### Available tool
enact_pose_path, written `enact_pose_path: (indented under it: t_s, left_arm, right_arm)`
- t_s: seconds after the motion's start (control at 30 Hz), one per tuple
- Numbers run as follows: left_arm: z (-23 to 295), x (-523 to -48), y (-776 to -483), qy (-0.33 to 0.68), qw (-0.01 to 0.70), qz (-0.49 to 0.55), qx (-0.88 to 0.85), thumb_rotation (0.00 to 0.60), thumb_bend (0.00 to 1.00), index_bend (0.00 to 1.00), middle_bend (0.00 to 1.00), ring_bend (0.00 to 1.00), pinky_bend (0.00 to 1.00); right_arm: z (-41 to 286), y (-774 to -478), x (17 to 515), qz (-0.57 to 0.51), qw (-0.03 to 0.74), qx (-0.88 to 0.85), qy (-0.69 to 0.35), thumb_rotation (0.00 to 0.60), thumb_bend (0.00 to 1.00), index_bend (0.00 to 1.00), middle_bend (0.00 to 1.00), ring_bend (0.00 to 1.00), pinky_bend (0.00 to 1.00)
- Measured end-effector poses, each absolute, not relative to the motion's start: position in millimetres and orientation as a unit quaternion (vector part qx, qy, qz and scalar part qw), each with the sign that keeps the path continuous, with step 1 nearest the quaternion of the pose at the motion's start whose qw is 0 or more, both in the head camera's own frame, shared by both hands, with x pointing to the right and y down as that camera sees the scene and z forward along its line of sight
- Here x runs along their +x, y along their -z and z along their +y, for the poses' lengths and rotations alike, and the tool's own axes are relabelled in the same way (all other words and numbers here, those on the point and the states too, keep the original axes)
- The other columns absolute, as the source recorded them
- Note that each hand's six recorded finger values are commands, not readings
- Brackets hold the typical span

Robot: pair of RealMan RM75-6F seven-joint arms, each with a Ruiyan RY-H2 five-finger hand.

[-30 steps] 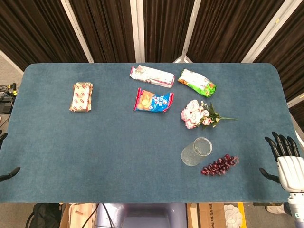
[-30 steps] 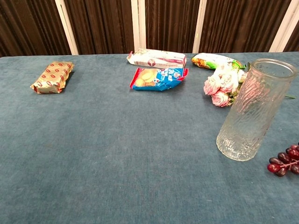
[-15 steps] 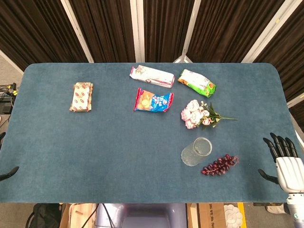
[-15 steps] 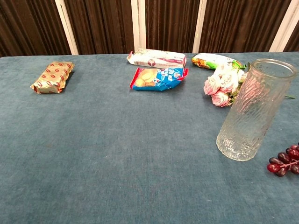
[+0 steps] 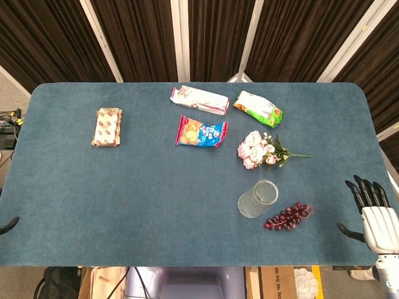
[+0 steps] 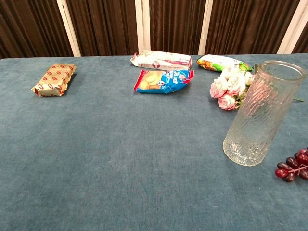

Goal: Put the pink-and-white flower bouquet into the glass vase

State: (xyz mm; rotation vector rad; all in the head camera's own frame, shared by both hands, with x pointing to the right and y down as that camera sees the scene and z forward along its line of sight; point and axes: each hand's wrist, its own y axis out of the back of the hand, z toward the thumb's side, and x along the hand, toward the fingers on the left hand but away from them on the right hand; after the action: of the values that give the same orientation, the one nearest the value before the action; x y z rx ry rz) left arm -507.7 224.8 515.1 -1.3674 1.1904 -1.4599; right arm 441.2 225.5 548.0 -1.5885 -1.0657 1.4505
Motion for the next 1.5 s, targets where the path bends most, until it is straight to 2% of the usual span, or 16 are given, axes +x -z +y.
enact_pose_path:
  t_s: [0.27,0.83,1.17,1.5]
  left_arm:
    - [223.3,-504.6,-513.4,0.55,0.396,0.48,-0.557,0.6,0.15,0.07,0.03,0.0,0.02]
    - [223.6,-504.4,-519.1,0.567,0.394,0.473,-0.547,0.6,0.15,0.07,0.03,0.0,0.02]
    - [223.2,-507.3,-519.9,0.576,0.395,0.474,-0.537,0.6,0.15,0.07,0.03,0.0,0.02]
    - [223.2,-504.6,-523.5,0.583,0.398,0.469,-0.531,0.6,0.15,0.07,0.03,0.0,0.02]
  right_arm:
    - [193.2,-569.2,436.1,-0.377,0.352,-0.633,-0.577,0.6,0.15,0.08,0.04,0.01,0.0]
    - [89.8,-646.9,396.7,-0.291,0.305,-0.652,-0.63,0.6,0.15,0.08,0.03,0.0,0.0]
    - [61.4,-678.2,377.7,-0.303,0.279,-0.657,-0.631,0.6,0.15,0.08,0.03,0.0,0.0]
    - [51.0,-696.8,355.7,-0.304,0.252,-0.68,-0.617,0.6,0.15,0.08,0.03,0.0,0.0]
